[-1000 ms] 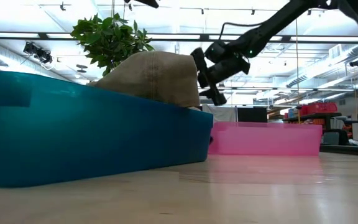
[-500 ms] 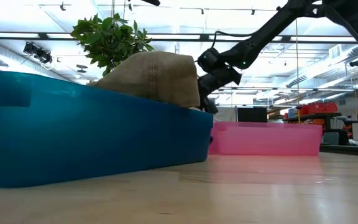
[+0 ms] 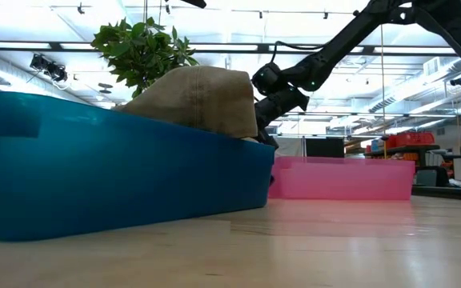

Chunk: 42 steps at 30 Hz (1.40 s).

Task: Pick & Place hat
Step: Put the brown cap into the blue bin

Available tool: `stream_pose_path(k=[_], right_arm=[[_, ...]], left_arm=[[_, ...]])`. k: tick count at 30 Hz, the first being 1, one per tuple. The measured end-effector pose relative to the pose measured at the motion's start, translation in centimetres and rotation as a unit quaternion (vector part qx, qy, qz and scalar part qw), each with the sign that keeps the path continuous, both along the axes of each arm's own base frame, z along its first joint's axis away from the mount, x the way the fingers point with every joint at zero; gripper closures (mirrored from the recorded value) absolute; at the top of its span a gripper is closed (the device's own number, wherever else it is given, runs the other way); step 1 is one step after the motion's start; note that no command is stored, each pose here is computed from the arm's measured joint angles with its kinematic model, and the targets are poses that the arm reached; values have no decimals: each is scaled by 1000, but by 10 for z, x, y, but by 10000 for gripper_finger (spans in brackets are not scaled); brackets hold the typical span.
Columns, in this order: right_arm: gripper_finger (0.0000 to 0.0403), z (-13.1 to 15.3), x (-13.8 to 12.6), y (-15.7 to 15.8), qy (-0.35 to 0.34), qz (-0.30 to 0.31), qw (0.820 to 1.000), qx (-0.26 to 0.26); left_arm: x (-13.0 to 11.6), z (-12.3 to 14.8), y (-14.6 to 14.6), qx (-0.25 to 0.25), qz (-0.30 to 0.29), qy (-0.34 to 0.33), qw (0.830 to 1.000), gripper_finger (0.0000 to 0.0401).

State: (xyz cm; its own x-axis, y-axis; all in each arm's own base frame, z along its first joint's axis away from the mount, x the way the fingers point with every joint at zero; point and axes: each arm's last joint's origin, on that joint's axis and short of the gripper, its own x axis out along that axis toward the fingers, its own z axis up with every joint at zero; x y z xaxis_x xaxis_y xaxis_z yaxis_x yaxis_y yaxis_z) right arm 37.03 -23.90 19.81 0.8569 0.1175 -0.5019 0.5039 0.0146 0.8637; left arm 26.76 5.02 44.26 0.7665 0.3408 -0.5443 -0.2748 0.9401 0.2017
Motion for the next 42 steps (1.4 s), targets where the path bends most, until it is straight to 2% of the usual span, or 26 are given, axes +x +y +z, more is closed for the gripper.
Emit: stream_pose_path(k=[14,19,25,33,42], right_arm=[[222,-1,11,16,13,-6,1000,-23],[279,-1,13,18,17,-9,999,-50],[385,0,13,17,11,3,996,-89],[396,17,13,18,-34,25,992,-116],[400,58,-13,21,-31,43,985,-161]], left_arm=[[0,0,0,-1,1,0,1000,220],[0,0,-1,-10,-12,-2,1000,220],[0,0,-1,-11,-13,-2,1000,220],[0,0,-1,-4,-18,2,1000,220],[0,0,0,-1,-19,3,1000,220]])
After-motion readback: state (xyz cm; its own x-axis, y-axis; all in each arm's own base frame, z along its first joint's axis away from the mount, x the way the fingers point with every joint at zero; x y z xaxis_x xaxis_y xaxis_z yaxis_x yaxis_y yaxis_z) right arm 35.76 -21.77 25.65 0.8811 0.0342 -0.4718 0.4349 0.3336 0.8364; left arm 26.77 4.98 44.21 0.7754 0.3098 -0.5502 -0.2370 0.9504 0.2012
